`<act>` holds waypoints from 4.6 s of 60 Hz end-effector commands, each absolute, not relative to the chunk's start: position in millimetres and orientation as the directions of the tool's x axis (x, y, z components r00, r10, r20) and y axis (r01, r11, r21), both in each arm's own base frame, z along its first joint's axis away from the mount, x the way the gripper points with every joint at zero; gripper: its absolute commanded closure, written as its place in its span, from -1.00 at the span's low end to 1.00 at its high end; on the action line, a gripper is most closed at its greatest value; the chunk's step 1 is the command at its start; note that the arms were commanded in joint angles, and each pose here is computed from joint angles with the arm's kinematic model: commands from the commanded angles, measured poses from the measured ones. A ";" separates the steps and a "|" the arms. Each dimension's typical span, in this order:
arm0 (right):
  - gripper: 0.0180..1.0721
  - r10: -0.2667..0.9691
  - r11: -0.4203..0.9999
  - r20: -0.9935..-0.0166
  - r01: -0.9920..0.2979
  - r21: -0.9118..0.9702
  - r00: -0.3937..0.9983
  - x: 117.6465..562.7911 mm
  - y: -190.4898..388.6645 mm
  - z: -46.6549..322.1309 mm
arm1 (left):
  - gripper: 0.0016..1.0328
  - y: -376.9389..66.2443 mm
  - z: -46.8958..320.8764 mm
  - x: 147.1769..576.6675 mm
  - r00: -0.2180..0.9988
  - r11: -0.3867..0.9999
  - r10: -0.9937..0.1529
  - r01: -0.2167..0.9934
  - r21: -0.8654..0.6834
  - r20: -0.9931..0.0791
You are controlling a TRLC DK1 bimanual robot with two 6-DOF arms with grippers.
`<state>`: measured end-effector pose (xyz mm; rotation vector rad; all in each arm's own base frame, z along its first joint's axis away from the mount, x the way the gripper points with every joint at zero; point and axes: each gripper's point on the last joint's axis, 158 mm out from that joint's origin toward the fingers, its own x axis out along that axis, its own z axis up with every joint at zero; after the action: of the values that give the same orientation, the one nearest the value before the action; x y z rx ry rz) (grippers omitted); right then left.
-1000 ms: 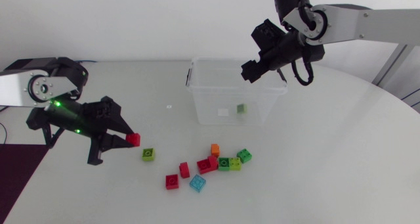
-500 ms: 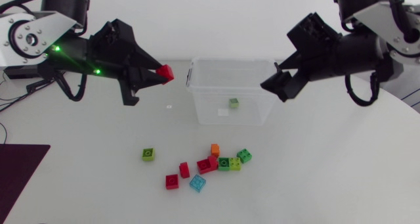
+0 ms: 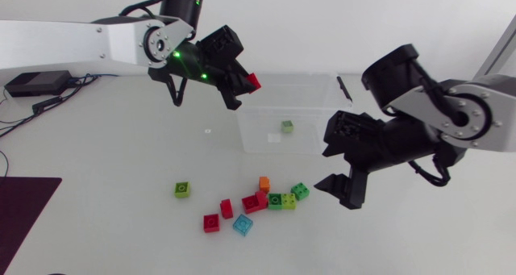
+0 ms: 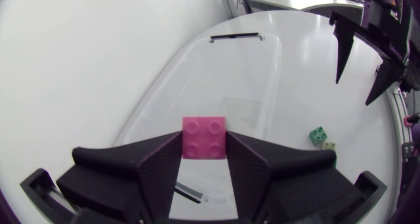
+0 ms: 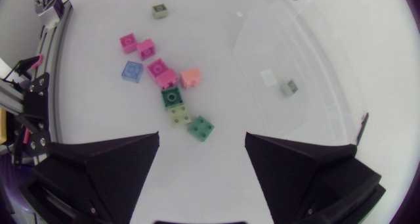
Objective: Pick up the duplo bricks and place them in the container
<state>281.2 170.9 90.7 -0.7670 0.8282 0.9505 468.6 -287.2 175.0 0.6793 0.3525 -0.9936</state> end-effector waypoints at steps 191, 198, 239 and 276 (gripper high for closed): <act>-0.74 0.326 0.829 -0.594 -0.524 -0.194 0.736 441.7 149.0 185.4 | 0.22 -226.8 181.5 396.0 0.391 0.235 -0.608 0.920 0.313 -0.691; -0.74 0.367 0.796 -0.598 -0.574 -0.195 0.712 408.3 148.4 182.9 | 0.20 -265.7 186.6 416.2 0.419 0.270 -0.658 0.907 0.323 -0.626; -0.74 0.449 0.225 -0.876 -0.971 -0.082 0.178 261.4 206.0 36.6 | -0.81 -307.9 183.7 517.9 0.574 0.478 -0.614 0.817 0.323 -0.542; -0.38 0.337 0.130 -0.940 -0.991 -0.004 0.048 281.5 216.0 -32.4 | -0.87 -168.5 157.2 382.1 0.492 0.366 -0.506 0.866 0.340 -0.708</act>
<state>275.0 212.9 -27.9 -0.8468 1.0090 1.2235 408.6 -177.3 182.8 0.7156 0.5042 -0.8902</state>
